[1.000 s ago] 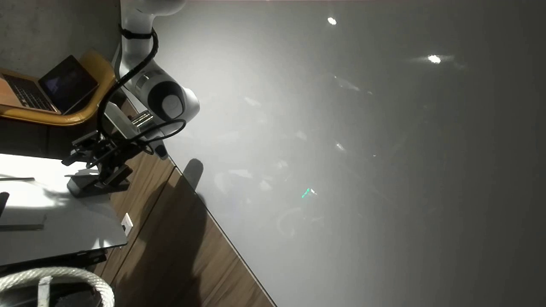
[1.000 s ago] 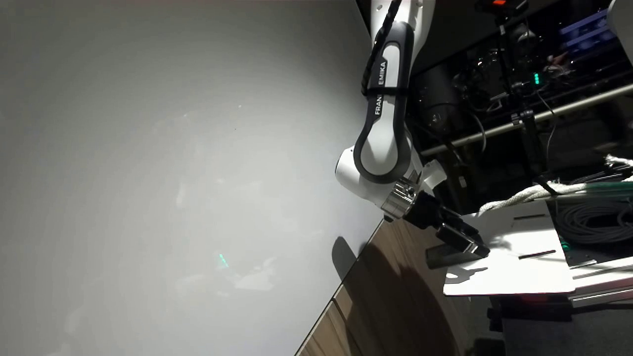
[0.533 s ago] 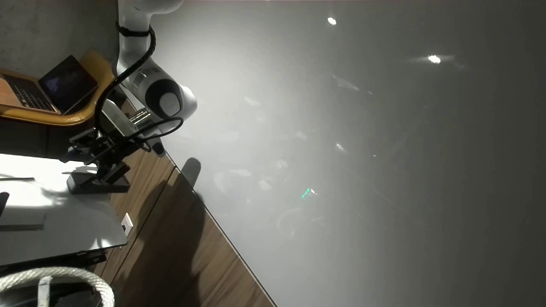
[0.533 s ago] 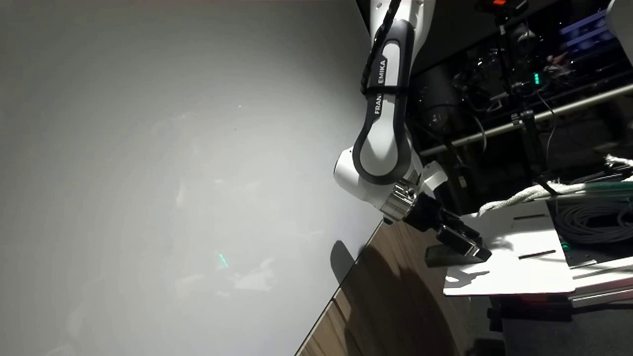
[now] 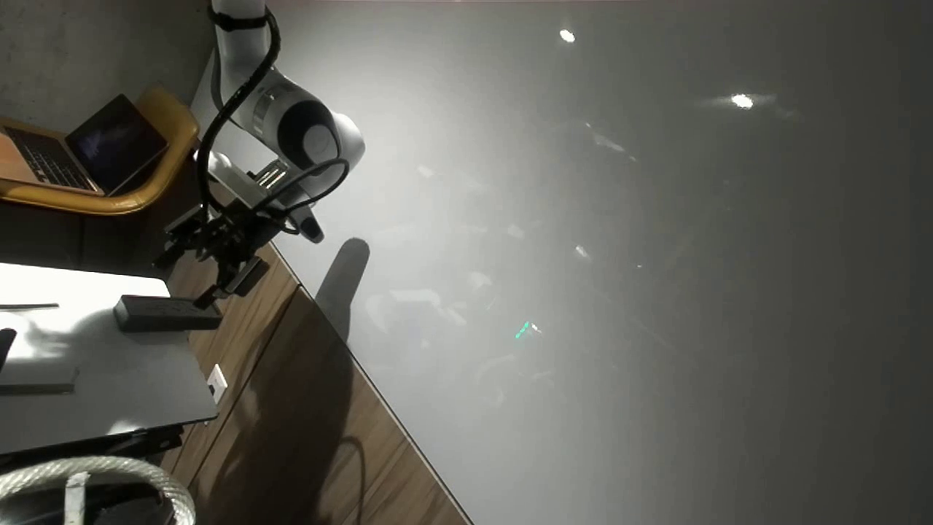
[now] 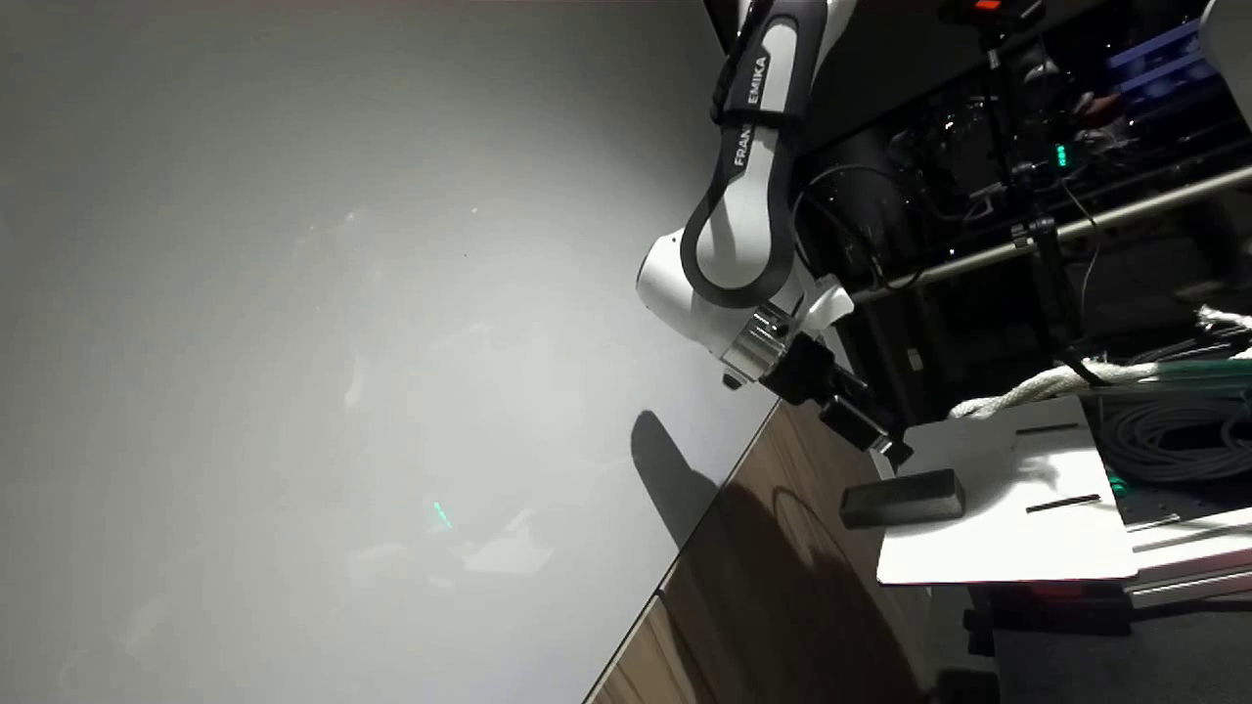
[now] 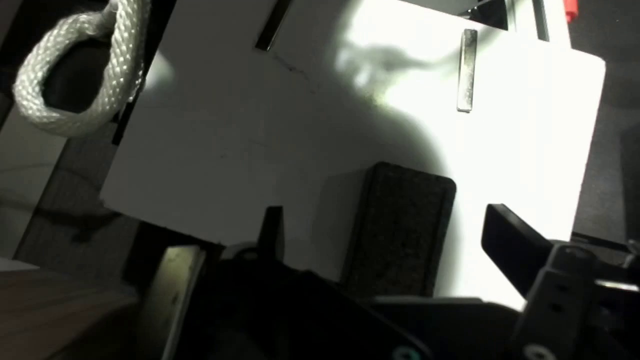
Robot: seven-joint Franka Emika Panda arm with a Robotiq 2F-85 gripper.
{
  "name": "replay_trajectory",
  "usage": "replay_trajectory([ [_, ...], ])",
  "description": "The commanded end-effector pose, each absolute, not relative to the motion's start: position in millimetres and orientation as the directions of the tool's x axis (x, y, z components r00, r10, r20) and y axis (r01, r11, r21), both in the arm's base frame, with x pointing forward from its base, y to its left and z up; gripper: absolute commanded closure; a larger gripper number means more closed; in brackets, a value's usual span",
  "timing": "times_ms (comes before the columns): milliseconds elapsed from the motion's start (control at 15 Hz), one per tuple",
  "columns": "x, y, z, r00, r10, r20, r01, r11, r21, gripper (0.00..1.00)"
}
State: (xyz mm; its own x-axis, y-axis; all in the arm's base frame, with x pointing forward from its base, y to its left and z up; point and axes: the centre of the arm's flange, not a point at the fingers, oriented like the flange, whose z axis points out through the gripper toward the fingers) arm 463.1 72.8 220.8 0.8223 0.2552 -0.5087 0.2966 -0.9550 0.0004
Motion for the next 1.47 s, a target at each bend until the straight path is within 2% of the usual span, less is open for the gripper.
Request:
replay_trajectory([
  [0, 452.0, 81.7, 277.3, 0.885, 0.271, -0.379, 0.297, -0.955, 0.011, 0.0],
  [333, 441.9, 90.0, 359.8, 0.949, 0.292, -0.116, 0.3, -0.952, 0.062, 0.0],
  [533, 428.6, 94.4, 396.6, 0.953, 0.302, -0.014, 0.302, -0.948, 0.099, 0.0],
  [933, 372.4, 82.4, 446.9, 0.954, 0.291, 0.08, 0.279, -0.952, 0.128, 0.0],
  [1000, 407.6, 90.8, 430.2, 0.952, 0.303, 0.042, 0.297, -0.948, 0.111, 0.0],
  [1400, 382.0, 84.7, 441.0, 0.951, 0.299, 0.078, 0.288, -0.949, 0.125, 0.0],
])
